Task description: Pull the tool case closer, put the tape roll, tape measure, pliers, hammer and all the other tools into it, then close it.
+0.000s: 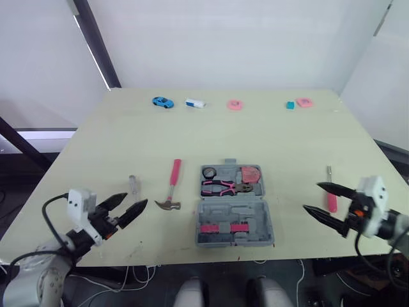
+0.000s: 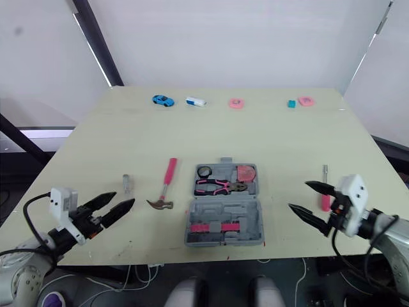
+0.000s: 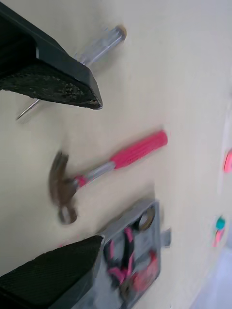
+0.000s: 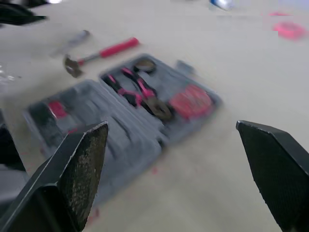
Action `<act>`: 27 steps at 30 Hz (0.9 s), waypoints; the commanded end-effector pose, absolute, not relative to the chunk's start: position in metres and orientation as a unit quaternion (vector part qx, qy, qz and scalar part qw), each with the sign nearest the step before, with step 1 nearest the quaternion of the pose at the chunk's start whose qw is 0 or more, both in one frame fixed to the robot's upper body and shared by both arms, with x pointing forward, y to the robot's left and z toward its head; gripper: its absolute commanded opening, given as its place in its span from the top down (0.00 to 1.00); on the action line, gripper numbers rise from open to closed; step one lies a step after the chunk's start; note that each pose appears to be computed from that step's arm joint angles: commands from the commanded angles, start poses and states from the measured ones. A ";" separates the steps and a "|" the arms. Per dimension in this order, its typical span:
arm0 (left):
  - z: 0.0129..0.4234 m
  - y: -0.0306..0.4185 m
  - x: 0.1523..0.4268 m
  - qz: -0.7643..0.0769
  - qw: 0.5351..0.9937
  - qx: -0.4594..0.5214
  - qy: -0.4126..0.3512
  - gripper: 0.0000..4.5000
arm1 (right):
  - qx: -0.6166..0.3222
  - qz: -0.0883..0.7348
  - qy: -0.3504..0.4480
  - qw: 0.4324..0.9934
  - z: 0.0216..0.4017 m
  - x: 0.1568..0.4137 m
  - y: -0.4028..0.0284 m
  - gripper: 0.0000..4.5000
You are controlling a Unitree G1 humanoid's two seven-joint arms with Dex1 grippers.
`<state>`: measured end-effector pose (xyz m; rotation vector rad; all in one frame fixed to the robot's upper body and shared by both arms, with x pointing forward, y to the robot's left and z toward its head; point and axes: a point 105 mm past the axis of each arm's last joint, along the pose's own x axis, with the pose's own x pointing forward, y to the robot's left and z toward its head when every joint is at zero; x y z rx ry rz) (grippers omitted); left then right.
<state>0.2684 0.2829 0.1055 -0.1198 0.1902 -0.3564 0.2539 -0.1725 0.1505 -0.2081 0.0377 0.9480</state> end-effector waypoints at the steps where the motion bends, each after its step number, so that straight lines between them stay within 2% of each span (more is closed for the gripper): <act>1: 0.111 0.282 0.277 -0.128 0.985 -0.060 0.102 0.02 | -0.105 0.508 -0.021 0.854 0.168 0.248 -0.145 0.01; 6: 0.103 0.292 0.292 -0.003 0.991 -0.052 0.126 0.02 | -0.087 0.569 -0.060 0.816 0.184 0.246 -0.109 0.01; 10: 0.095 0.295 0.302 0.065 0.987 -0.030 0.146 0.02 | -0.091 0.599 -0.065 0.793 0.187 0.247 -0.091 0.01; 19: 0.073 0.293 0.332 0.104 0.977 -0.042 0.182 0.02 | -0.100 0.609 -0.069 0.784 0.192 0.251 -0.087 0.01; 20: 0.070 0.294 0.333 0.110 0.975 -0.043 0.186 0.10 | -0.102 0.608 -0.069 0.784 0.193 0.251 -0.088 0.00; 21: 0.068 0.294 0.334 0.113 0.974 -0.044 0.189 0.14 | -0.103 0.607 -0.069 0.785 0.193 0.251 -0.089 0.00; 24: 0.062 0.294 0.337 0.117 0.973 -0.052 0.194 0.39 | -0.106 0.603 -0.069 0.787 0.194 0.252 -0.091 0.00; 27: 0.058 0.292 0.338 0.112 0.973 -0.057 0.194 0.75 | -0.108 0.600 -0.066 0.790 0.192 0.253 -0.094 0.00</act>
